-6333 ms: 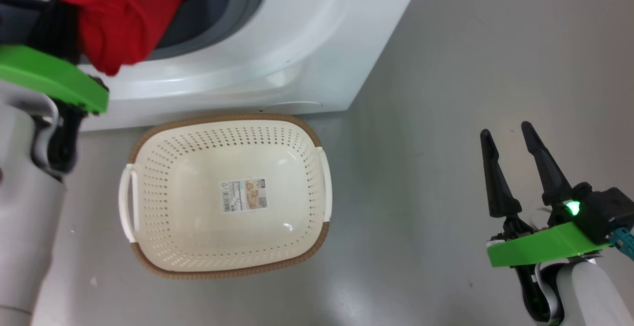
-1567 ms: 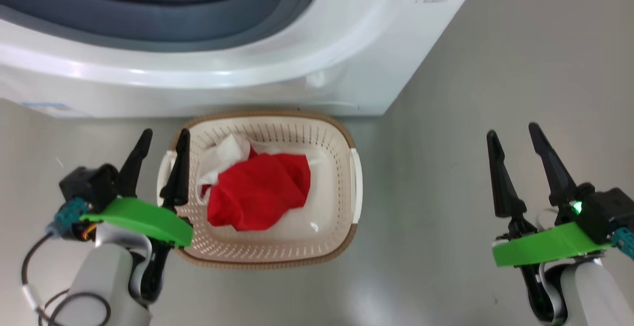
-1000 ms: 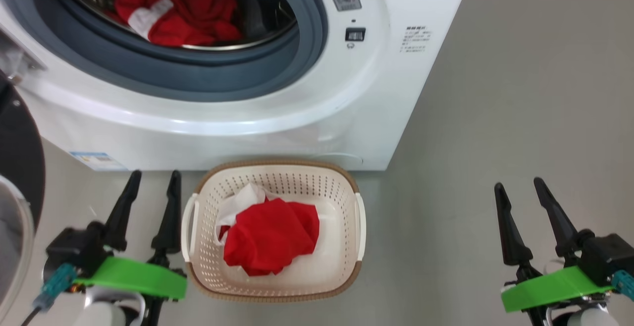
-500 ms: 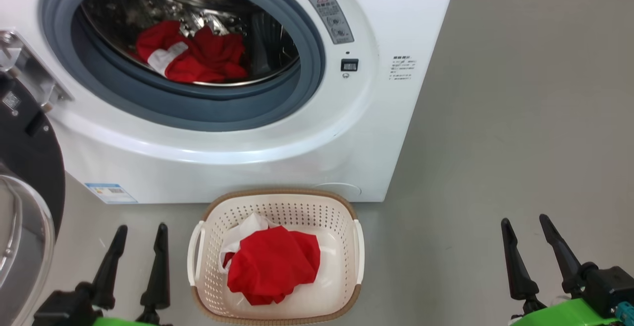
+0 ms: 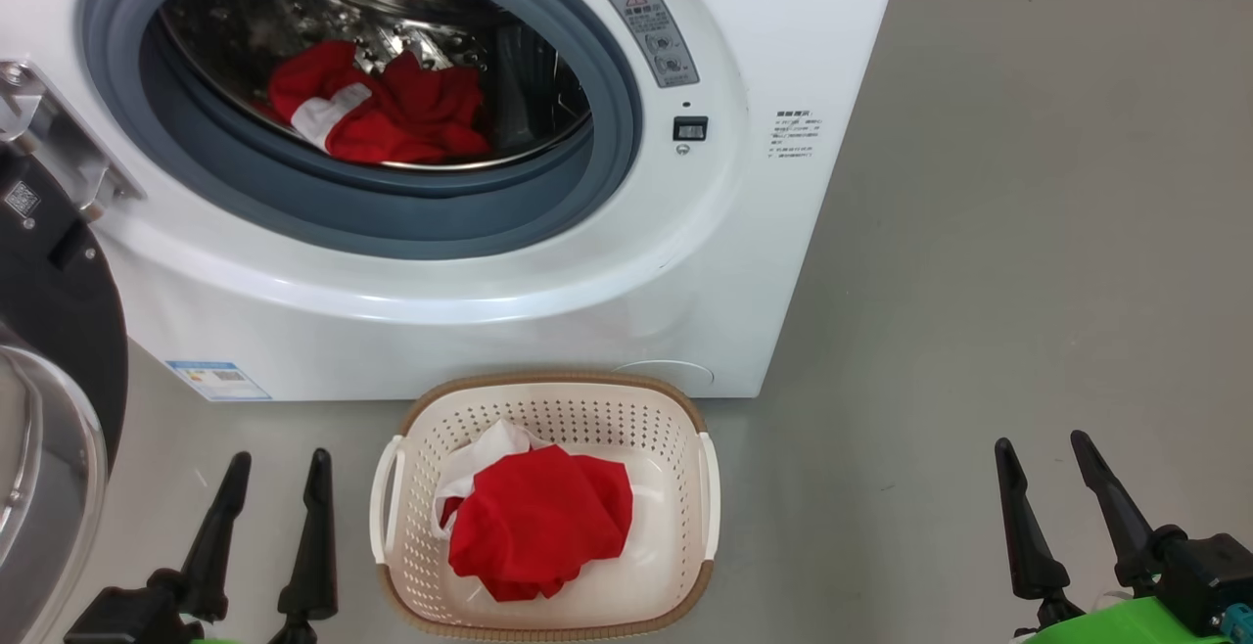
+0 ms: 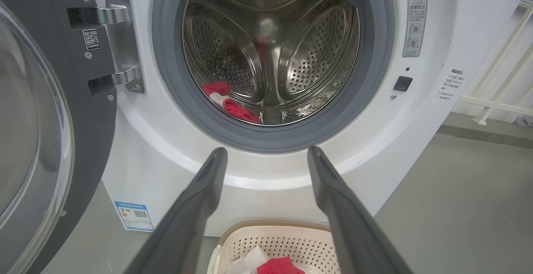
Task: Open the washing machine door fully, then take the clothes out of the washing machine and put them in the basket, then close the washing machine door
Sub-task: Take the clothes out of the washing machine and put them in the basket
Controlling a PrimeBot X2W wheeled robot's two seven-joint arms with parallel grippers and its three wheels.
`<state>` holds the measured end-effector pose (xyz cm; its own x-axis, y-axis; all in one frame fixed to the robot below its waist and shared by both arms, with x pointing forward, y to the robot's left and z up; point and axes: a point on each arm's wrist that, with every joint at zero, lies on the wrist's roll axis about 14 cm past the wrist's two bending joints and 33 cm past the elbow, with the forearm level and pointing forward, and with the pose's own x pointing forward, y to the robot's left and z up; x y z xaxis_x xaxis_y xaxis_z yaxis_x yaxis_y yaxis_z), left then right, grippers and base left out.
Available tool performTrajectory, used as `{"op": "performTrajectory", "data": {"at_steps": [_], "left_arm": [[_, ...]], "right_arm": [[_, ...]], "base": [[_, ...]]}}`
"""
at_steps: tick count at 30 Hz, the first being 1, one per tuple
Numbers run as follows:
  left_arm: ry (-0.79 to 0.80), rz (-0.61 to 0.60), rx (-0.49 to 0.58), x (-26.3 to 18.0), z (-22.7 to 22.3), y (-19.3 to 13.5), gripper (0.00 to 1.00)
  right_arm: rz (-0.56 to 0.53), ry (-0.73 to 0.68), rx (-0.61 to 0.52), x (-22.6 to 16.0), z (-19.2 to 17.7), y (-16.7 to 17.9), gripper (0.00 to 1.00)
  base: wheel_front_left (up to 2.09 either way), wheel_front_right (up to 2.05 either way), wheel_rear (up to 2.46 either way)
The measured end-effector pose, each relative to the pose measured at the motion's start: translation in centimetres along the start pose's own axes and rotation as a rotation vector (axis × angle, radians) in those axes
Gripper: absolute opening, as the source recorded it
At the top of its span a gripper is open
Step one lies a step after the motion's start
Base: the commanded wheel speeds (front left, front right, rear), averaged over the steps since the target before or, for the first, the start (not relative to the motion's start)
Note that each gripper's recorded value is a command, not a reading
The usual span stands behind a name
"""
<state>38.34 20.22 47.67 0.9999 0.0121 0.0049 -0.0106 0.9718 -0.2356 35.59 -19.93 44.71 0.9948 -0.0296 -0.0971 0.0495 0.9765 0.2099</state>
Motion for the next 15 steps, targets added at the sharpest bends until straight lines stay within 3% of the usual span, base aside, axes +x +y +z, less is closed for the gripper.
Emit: {"op": "performTrajectory", "data": {"at_steps": [9,15], "left_arm": [[0.038,-0.029,0.003,0.7,-1.3,-0.9,1.00],[0.053,-0.089,0.036,4.2,-1.9,-1.9,1.00]], "right_arm": [[0.004,0.027,0.004,0.4,-0.9,0.2,1.00],[0.026,0.036,0.018,2.2,-1.4,1.0,1.00]], "base": [[0.00,0.00,0.00],[0.00,0.00,0.00]]}}
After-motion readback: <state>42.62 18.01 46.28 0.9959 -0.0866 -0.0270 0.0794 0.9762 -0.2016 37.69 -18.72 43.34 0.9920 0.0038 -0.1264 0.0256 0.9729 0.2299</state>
